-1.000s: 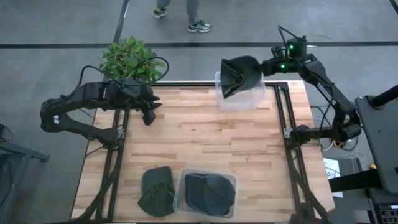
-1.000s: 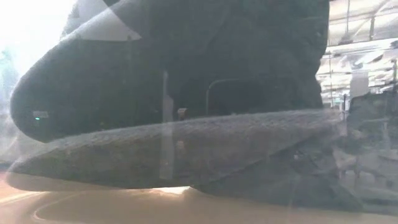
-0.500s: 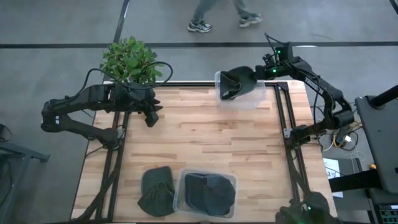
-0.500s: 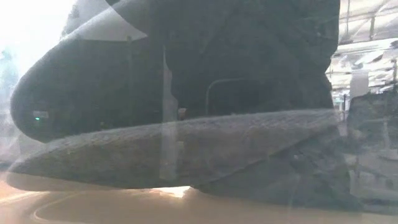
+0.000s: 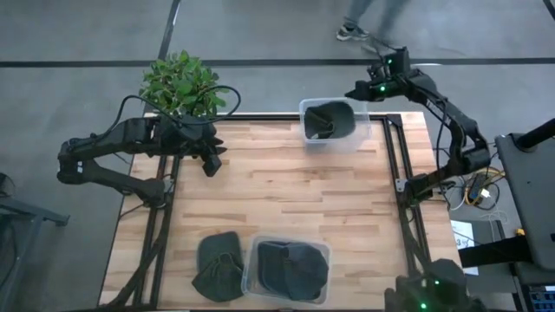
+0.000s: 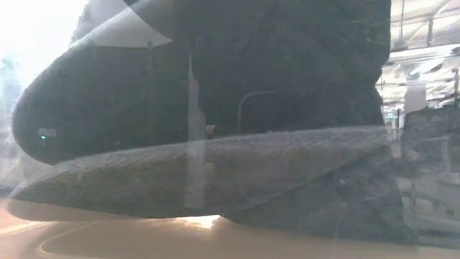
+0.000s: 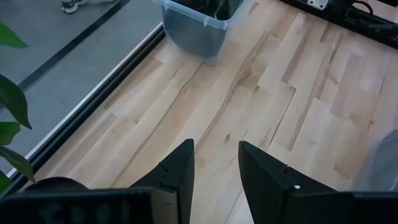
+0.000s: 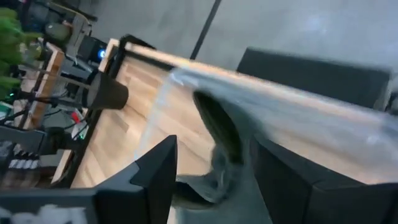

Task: Pick & Place hat
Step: Put the top black cap into the top transparent bin, then put the black cap into the top transparent bin

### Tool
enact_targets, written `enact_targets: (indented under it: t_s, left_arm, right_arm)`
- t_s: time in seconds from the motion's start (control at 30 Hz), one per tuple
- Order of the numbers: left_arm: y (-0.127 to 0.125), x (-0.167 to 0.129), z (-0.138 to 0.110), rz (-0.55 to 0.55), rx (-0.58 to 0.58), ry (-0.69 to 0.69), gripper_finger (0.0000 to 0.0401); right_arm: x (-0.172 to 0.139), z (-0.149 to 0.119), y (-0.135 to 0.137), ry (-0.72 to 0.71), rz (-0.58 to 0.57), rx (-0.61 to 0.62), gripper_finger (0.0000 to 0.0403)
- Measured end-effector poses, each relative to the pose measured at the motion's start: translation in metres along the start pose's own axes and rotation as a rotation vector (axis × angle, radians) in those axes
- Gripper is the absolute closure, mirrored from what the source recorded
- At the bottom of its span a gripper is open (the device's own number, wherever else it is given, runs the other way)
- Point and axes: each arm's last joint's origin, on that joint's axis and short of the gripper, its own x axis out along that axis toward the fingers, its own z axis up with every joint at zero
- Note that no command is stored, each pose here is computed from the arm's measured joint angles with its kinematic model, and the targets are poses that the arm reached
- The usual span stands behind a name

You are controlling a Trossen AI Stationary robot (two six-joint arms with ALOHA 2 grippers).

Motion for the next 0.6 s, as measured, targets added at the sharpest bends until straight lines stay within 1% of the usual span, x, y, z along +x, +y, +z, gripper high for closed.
enact_targets:
  t_s: [0.13,0.3,0.47,0.53,0.6]
  left_arm:
    - [0.000,0.000,0.000,0.000,0.000,0.000,0.0284]
    - [0.000,0.000,0.000,0.003,0.001,-0.001,0.0284]
    - [0.001,0.000,-0.003,0.012,0.011,0.029,0.0284]
    - [0.000,0.005,-0.007,-0.013,0.026,0.059,0.0284]
    - [-0.002,0.014,-0.014,-0.059,0.066,0.114,0.0284]
  right_arm:
    - [-0.018,0.013,0.020,-0.046,0.002,-0.076,0.0207]
    - [-0.034,0.024,0.048,-0.101,0.049,-0.158,0.0217]
    - [-0.037,0.023,0.069,-0.105,0.092,-0.208,0.0220]
    - [-0.035,0.019,0.077,-0.089,0.110,-0.219,0.0220]
    - [-0.031,0.013,0.085,-0.065,0.131,-0.234,0.0220]
